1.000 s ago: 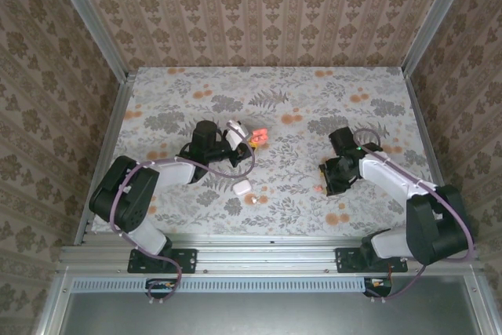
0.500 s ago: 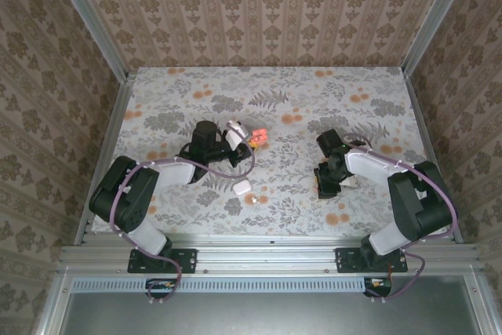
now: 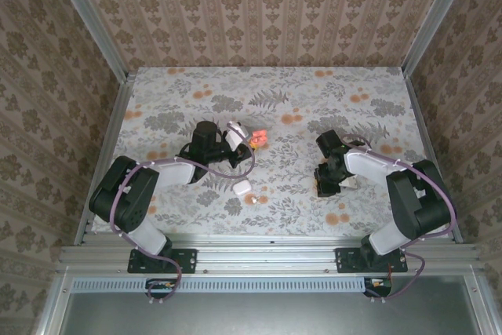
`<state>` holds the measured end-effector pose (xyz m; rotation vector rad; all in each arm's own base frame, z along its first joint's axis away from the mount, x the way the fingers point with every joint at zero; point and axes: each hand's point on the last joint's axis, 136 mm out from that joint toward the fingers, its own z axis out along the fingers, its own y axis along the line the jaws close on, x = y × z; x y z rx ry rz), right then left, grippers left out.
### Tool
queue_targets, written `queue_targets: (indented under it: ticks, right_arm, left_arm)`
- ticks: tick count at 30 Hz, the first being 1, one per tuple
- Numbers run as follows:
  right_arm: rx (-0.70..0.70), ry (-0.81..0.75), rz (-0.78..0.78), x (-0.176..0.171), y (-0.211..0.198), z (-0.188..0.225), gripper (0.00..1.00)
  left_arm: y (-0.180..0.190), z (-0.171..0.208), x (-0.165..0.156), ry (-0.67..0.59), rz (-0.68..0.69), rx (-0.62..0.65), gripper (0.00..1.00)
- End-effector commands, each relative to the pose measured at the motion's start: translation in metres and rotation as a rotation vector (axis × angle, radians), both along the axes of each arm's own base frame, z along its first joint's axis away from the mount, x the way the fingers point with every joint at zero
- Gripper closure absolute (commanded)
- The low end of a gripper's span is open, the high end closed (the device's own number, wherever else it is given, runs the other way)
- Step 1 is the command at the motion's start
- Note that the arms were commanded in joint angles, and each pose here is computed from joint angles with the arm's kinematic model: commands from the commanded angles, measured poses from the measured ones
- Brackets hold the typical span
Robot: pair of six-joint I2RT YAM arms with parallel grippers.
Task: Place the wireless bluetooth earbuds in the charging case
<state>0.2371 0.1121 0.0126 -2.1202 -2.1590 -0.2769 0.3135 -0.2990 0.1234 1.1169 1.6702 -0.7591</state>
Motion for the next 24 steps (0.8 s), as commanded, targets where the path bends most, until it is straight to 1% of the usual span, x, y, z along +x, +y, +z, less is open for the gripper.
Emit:
queue_targets:
  ticks: [1, 4, 7, 12, 15, 16, 18, 21, 24]
  right_arm:
    - [-0.026, 0.020, -0.006, -0.007, -0.008, -0.002, 0.74]
    - [-0.039, -0.016, 0.026, -0.001, -0.010, 0.005, 0.74]
    - [-0.065, -0.070, 0.091, 0.008, -0.012, 0.014, 0.74]
    - [-0.101, -0.177, 0.229, 0.023, -0.006, 0.026, 0.74]
    - [-0.124, -0.259, 0.345, 0.036, 0.001, 0.034, 0.74]
    - [-0.135, -0.297, 0.391, 0.042, 0.004, 0.038, 0.74]
    - [-0.168, -0.352, 0.481, 0.050, 0.010, 0.046, 0.74]
    - [-0.219, -0.511, 0.604, 0.075, 0.025, 0.065, 0.73]
    - [-0.260, -0.658, 0.691, 0.095, 0.038, 0.081, 0.73]
  left_arm:
    - [-0.003, 0.004, -0.002, -0.017, -0.021, 0.001, 0.91]
    - [-0.004, 0.003, -0.002, -0.011, -0.024, -0.002, 0.91]
    - [-0.006, 0.001, -0.002, 0.003, -0.028, -0.007, 0.91]
    - [-0.009, 0.000, -0.004, 0.035, -0.038, -0.029, 0.91]
    - [-0.009, -0.004, -0.005, 0.064, -0.039, -0.035, 0.91]
    - [-0.013, -0.004, -0.010, 0.084, -0.069, -0.049, 0.91]
    - [-0.014, -0.006, -0.012, 0.108, -0.077, -0.063, 0.91]
    - [-0.017, -0.007, -0.013, 0.132, -0.083, -0.100, 0.91]
    - [-0.020, -0.010, -0.014, 0.163, -0.098, -0.120, 0.91]
